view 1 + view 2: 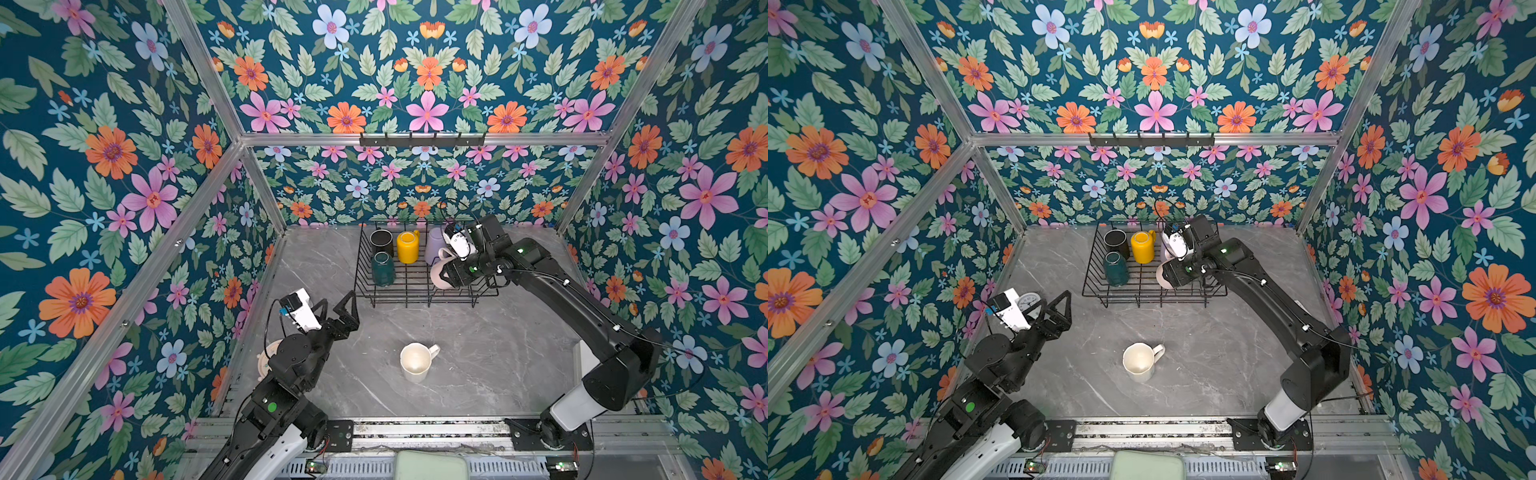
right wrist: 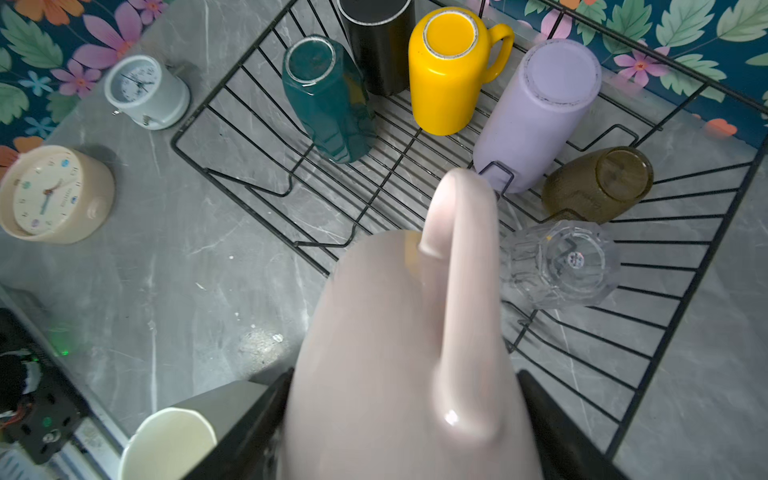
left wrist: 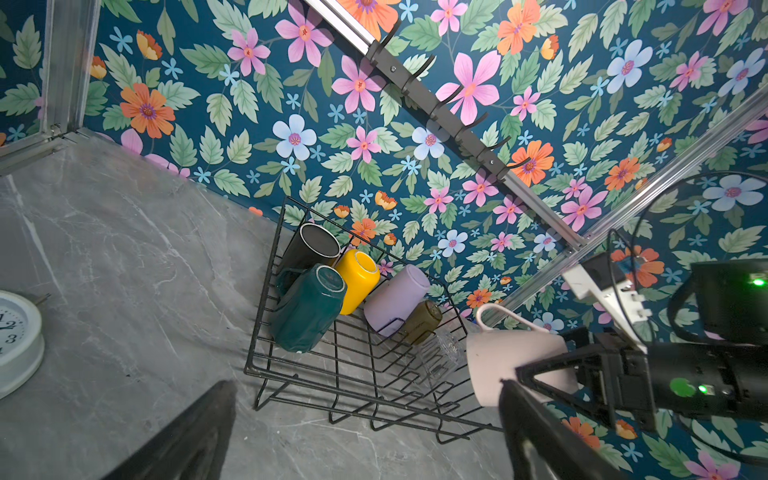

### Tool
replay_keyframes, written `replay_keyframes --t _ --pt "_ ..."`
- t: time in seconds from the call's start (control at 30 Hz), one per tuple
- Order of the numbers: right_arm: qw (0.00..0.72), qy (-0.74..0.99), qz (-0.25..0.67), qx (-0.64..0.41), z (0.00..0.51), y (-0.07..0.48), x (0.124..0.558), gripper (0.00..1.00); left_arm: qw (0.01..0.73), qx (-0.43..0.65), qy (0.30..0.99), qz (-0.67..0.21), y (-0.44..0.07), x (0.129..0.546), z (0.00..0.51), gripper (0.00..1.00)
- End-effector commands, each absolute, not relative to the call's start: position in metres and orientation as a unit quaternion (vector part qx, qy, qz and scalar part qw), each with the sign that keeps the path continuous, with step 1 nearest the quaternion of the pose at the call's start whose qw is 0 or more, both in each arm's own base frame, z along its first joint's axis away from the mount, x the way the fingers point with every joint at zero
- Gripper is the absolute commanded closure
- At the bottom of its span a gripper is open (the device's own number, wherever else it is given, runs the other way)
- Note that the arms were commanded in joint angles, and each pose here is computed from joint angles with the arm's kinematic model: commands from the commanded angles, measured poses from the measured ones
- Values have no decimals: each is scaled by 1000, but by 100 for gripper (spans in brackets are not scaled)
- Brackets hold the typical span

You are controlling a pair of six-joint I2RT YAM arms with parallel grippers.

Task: Load the cups into the dish rack
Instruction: 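Carry the pink mug with the right gripper and lower it into the rack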

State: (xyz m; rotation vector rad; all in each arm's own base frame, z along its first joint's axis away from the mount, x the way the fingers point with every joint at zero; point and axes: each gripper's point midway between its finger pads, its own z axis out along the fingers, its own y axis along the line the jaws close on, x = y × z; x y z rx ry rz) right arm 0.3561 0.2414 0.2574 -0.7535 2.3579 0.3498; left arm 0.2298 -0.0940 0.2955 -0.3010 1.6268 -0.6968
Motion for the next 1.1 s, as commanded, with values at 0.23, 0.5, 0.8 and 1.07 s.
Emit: replay_keyframes --t 0.23,0.5,0.8,1.07 --pt "319 868 60 -377 233 247 394 100 628 -128 712 -288 -90 229 296 0" --pt "298 858 47 -416 208 254 408 100 630 -129 711 -286 -90 231 297 0" --pt "281 850 27 -444 184 254 423 100 631 -129 711 -282 -88 230 296 0" --pt "272 846 10 -458 170 256 433 100 631 -129 712 -280 -88 231 296 0"
